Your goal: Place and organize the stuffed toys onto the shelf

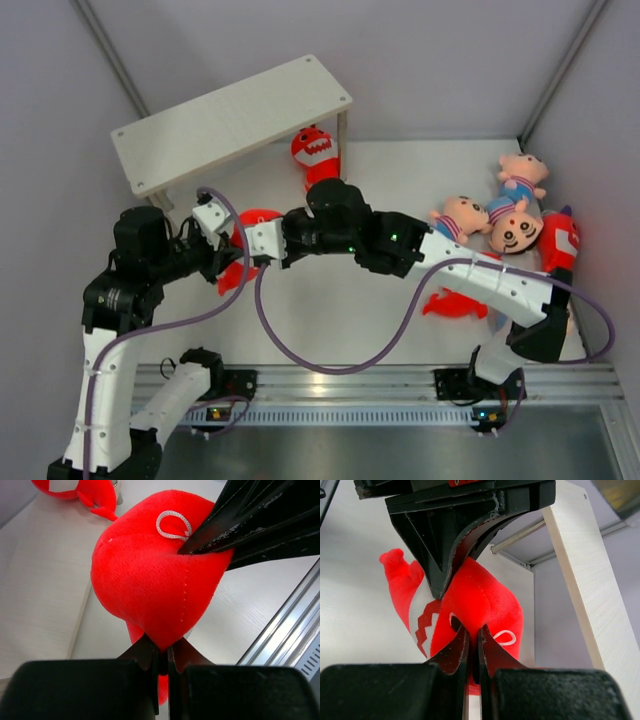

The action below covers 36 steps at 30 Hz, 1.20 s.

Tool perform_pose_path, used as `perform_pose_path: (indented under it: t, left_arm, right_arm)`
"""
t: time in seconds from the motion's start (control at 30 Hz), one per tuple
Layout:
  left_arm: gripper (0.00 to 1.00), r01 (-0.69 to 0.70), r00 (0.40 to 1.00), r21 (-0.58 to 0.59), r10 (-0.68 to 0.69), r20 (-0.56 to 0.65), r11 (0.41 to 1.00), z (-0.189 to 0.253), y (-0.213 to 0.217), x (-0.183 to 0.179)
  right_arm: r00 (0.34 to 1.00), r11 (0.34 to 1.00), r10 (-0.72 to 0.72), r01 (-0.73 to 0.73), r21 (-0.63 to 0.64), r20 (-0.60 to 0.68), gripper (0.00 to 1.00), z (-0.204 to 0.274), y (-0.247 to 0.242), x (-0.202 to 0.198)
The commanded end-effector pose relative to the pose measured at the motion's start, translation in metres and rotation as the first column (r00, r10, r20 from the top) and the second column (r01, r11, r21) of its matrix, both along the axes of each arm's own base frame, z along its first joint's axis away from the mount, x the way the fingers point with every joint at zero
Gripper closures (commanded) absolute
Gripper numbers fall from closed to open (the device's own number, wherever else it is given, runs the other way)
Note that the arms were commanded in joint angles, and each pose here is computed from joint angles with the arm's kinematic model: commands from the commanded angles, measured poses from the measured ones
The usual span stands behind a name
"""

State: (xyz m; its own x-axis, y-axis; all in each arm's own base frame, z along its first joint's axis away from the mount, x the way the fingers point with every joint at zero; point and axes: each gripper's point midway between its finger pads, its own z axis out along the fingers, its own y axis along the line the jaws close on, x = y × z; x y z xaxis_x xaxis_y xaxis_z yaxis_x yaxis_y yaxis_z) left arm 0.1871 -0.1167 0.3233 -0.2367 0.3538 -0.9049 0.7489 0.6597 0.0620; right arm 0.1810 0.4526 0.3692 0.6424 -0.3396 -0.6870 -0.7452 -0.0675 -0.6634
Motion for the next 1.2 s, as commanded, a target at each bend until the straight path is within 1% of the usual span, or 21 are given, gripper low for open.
perform_pose_path:
  t: [0.0, 0.03, 0.07, 0.1, 0.13, 0.17, 0.2, 0.23, 0.27, 0.3, 0.33, 0.37, 0.43, 0.5, 0.63, 0.67, 0.87, 1.0, 1.07, 1.13, 1.17]
  left_arm:
    - [1.0, -0.022, 0.999, -0.027, 0.022, -0.024, 0.999, -0.002, -0.001, 0.002]
    - [1.0, -0.037, 0.999, -0.031, 0.036, -0.025, 0.999, -0.001, 0.0, 0.002]
    - [1.0, -0.095, 0.995, -0.046, 0.093, -0.045, 0.994, -0.001, 0.004, 0.006]
    - [1.0, -0.131, 0.991, -0.068, 0.129, -0.028, 0.989, 0.006, 0.006, 0.012]
    - [1.0, -0.178, 0.984, -0.086, 0.176, -0.03, 0.98, 0.01, 0.009, 0.017]
    - [1.0, -0.229, 0.973, -0.129, 0.225, -0.051, 0.965, 0.014, 0.01, 0.02]
    - [1.0, -0.283, 0.959, -0.15, 0.282, -0.028, 0.947, 0.022, 0.016, 0.028]
    - [1.0, -0.31, 0.95, -0.173, 0.31, -0.028, 0.935, 0.026, 0.018, 0.031]
    - [1.0, -0.336, 0.941, -0.211, 0.336, -0.035, 0.918, 0.034, 0.018, 0.032]
    - [1.0, -0.373, 0.926, -0.23, 0.375, -0.035, 0.899, 0.038, 0.023, 0.035]
    - [1.0, -0.385, 0.92, -0.255, 0.392, -0.025, 0.887, 0.046, 0.024, 0.038]
    - [1.0, -0.405, 0.91, -0.288, 0.413, -0.037, 0.868, 0.055, 0.024, 0.039]
    - [1.0, -0.434, 0.894, -0.322, 0.445, -0.043, 0.841, 0.064, 0.026, 0.043]
    - [1.0, -0.45, 0.886, -0.36, 0.458, -0.07, 0.817, 0.074, 0.025, 0.045]
    - [1.0, -0.472, 0.875, -0.392, 0.475, -0.094, 0.79, 0.081, 0.026, 0.045]
    - [1.0, -0.473, 0.873, -0.395, 0.478, -0.093, 0.788, 0.082, 0.027, 0.045]
    - [1.0, -0.486, 0.864, -0.403, 0.497, -0.085, 0.776, 0.086, 0.031, 0.045]
    - [1.0, -0.477, 0.863, -0.422, 0.501, -0.061, 0.771, 0.097, 0.032, 0.045]
    - [1.0, -0.476, 0.864, -0.426, 0.5, -0.064, 0.769, 0.098, 0.031, 0.045]
    - [1.0, -0.484, 0.86, -0.433, 0.506, -0.074, 0.76, 0.097, 0.032, 0.044]
    - [1.0, -0.487, 0.858, -0.432, 0.508, -0.074, 0.759, 0.097, 0.032, 0.045]
  right_arm:
    - [0.994, 0.985, 0.094, -0.101, 0.137, 0.061, 1.0, 0.041, 0.014, -0.022]
    - [0.997, 0.986, 0.05, -0.059, 0.158, 0.062, 0.98, 0.044, 0.01, -0.016]
    - [0.998, 0.965, -0.003, -0.016, 0.264, 0.07, 0.85, 0.066, 0.012, -0.008]
    - [0.998, 0.953, -0.058, 0.066, 0.297, -0.038, 0.61, 0.054, 0.012, -0.002]
    - [0.98, 0.908, -0.167, 0.195, 0.371, -0.106, 0.26, 0.065, 0.001, 0.016]
    - [0.96, 0.864, -0.203, 0.268, 0.426, -0.192, 0.19, 0.07, -0.005, 0.026]
    - [0.896, 0.802, -0.193, 0.379, 0.461, -0.401, 0.08, 0.058, -0.01, 0.04]
    - [0.846, 0.756, -0.172, 0.441, 0.483, -0.504, 0.01, 0.059, -0.021, 0.047]
    - [0.733, 0.694, -0.108, 0.54, 0.476, -0.672, 0.01, 0.053, -0.028, 0.051]
    - [0.681, 0.649, -0.102, 0.598, 0.471, -0.725, 0.01, 0.029, -0.036, 0.062]
    - [0.646, 0.577, -0.077, 0.65, 0.495, -0.759, 0.01, 0.032, -0.052, 0.064]
    - [0.599, 0.538, 0.005, 0.674, 0.507, -0.801, 0.01, 0.029, -0.053, 0.058]
    - [0.582, 0.488, 0.081, 0.685, 0.541, -0.809, 0.01, 0.008, -0.054, 0.044]
    - [0.567, 0.474, 0.082, 0.701, 0.533, -0.819, 0.01, -0.006, -0.041, 0.034]
    - [0.526, 0.474, 0.193, 0.689, 0.548, -0.828, 0.01, 0.004, -0.012, 0.027]
    - [0.502, 0.466, 0.249, 0.688, 0.557, -0.828, 0.01, 0.018, -0.004, 0.025]
    - [0.342, 0.521, 0.383, 0.687, 0.507, -0.858, 0.06, 0.006, 0.042, 0.021]
    - [0.243, 0.562, 0.374, 0.708, 0.427, -0.895, 0.13, -0.018, 0.064, 0.023]
    - [0.247, 0.557, 0.401, 0.698, 0.449, -0.882, 0.15, -0.013, 0.067, 0.023]
    - [0.258, 0.568, 0.387, 0.69, 0.449, -0.886, 0.25, -0.012, 0.072, 0.023]
    - [0.251, 0.577, 0.364, 0.695, 0.428, -0.897, 0.24, -0.013, 0.075, 0.025]
